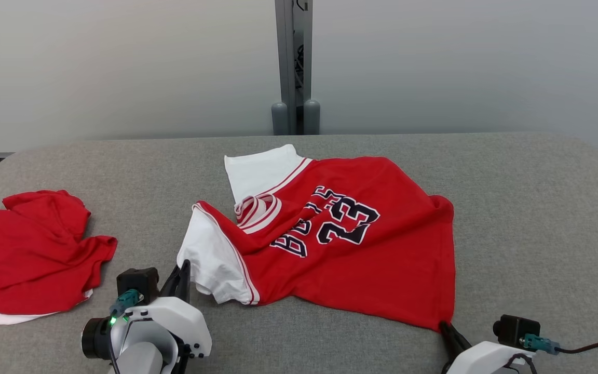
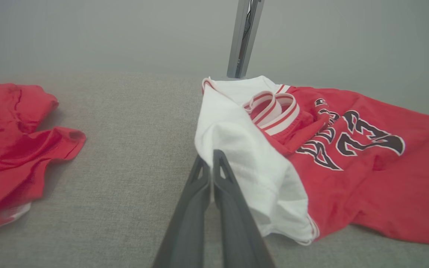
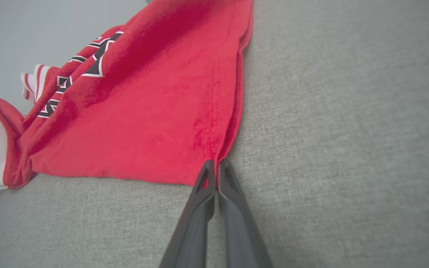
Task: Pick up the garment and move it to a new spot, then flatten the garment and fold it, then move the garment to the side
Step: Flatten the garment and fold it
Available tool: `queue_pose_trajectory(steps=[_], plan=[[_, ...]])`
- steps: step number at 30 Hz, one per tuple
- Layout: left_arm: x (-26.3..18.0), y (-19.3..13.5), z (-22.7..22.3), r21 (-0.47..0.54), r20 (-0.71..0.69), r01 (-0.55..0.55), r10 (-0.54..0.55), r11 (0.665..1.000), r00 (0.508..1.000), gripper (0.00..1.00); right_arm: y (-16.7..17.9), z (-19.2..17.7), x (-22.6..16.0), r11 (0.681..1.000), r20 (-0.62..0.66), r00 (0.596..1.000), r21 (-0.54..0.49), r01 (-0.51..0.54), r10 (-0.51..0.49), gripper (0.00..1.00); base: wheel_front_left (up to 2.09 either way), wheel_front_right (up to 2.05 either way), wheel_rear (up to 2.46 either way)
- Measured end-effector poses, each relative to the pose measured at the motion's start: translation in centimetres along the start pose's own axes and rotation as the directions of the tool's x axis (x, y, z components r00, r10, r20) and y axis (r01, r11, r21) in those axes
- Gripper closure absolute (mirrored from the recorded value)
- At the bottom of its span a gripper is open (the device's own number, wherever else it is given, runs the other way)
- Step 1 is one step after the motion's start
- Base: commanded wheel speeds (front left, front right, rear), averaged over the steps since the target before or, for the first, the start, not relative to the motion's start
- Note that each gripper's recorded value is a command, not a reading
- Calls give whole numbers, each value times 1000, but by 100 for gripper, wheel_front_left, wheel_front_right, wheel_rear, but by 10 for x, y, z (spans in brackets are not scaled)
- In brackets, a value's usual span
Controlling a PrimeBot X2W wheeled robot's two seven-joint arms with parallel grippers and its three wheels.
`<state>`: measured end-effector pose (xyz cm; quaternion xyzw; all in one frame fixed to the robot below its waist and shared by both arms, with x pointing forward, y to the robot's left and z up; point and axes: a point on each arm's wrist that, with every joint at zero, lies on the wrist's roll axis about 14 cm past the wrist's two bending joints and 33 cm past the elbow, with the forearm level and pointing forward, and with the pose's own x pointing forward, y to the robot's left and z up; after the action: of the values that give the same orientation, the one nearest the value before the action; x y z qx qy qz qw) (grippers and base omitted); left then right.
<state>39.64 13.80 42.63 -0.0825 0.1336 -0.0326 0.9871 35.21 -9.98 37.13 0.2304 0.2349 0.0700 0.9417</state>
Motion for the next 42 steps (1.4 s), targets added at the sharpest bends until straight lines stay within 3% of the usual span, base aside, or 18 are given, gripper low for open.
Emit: queue_pose_trajectory(steps=[7,14,20,21,23,30,37,42], plan=[[0,-3,3,-11,9,1,-1,1000,1000,100,0,25,0,1000,79,997,0,-1,1,100,0,0,0],[-1,-8,8,-77,26,24,-22,997,999,100,-6,82,-7,1000,242,970,-19,-10,14,100,0,0,0],[3,-31,32,-190,83,107,-93,976,992,100,4,174,-22,991,431,897,-129,-44,96,100,0,0,0],[6,-38,48,-201,122,129,-106,971,987,100,9,203,-30,986,484,866,-162,-50,123,100,0,0,0],[9,-43,69,-214,175,151,-114,965,978,100,14,227,-39,982,527,838,-181,-55,145,100,0,0,0],[4,-51,114,-260,302,188,-105,947,947,100,19,253,-56,980,554,816,-182,-74,164,100,0,0,0],[5,-52,126,-299,340,203,-94,932,936,100,19,257,-57,971,512,841,-232,-62,176,100,0,0,0],[29,-66,164,-238,349,251,-158,938,924,100,42,292,-49,945,494,840,-320,-63,223,100,0,0,0]])
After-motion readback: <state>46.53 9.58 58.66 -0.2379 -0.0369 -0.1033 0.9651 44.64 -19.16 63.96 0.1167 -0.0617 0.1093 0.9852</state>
